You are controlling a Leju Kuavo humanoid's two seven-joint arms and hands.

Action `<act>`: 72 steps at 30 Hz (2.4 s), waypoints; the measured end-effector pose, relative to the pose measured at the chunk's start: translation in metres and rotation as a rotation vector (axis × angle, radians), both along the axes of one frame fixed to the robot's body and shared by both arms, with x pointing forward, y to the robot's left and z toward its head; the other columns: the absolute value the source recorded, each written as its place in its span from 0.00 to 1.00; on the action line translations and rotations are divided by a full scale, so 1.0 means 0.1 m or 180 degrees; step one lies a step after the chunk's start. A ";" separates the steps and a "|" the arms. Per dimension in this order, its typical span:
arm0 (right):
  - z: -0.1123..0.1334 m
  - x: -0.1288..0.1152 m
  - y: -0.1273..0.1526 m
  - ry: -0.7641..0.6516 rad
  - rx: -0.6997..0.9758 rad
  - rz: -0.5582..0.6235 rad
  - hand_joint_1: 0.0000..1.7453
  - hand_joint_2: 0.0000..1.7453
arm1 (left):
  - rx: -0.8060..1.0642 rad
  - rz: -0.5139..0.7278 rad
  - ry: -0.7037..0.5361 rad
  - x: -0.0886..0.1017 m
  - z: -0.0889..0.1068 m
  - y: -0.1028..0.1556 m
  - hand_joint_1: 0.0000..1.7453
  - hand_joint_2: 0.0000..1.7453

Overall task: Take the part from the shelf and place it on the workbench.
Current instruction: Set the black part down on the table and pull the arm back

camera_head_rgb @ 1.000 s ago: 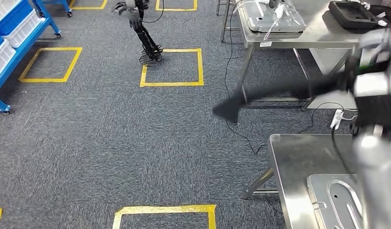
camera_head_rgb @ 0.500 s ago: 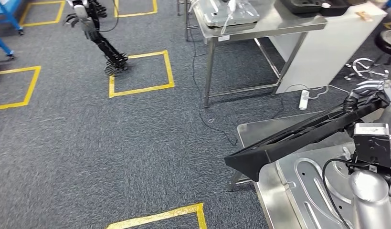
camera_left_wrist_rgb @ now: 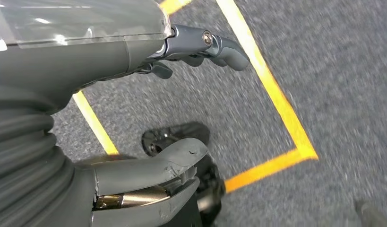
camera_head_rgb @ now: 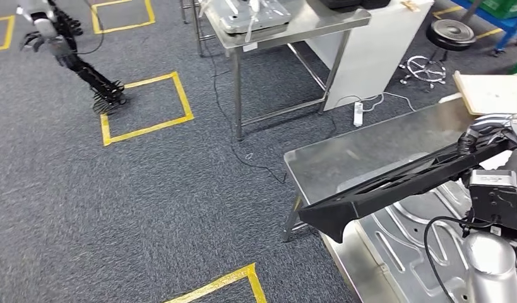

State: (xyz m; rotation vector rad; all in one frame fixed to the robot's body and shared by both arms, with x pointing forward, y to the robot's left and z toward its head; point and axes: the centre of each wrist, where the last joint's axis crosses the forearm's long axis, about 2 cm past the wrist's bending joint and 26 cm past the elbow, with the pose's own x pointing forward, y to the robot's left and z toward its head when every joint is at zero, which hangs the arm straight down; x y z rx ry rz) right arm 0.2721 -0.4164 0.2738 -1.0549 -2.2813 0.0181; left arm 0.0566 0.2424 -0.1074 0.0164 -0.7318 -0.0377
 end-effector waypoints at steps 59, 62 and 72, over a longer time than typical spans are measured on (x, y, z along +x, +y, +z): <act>-0.55 -0.24 -0.01 0.0780 0.0015 -0.0711 1.00 1.00 | -0.0140 -0.0008 -0.0549 0.41 0.13 -0.39 0.00 1.00; -0.58 -0.43 -0.14 0.0842 0.0047 -0.0774 1.00 1.00 | -0.0134 -0.0140 -0.0570 0.31 0.20 -0.81 0.00 1.00; -0.58 -0.47 -0.31 0.0856 0.0084 -0.0908 1.00 1.00 | -0.0599 -0.0273 -0.0302 0.09 0.15 -0.82 0.00 1.00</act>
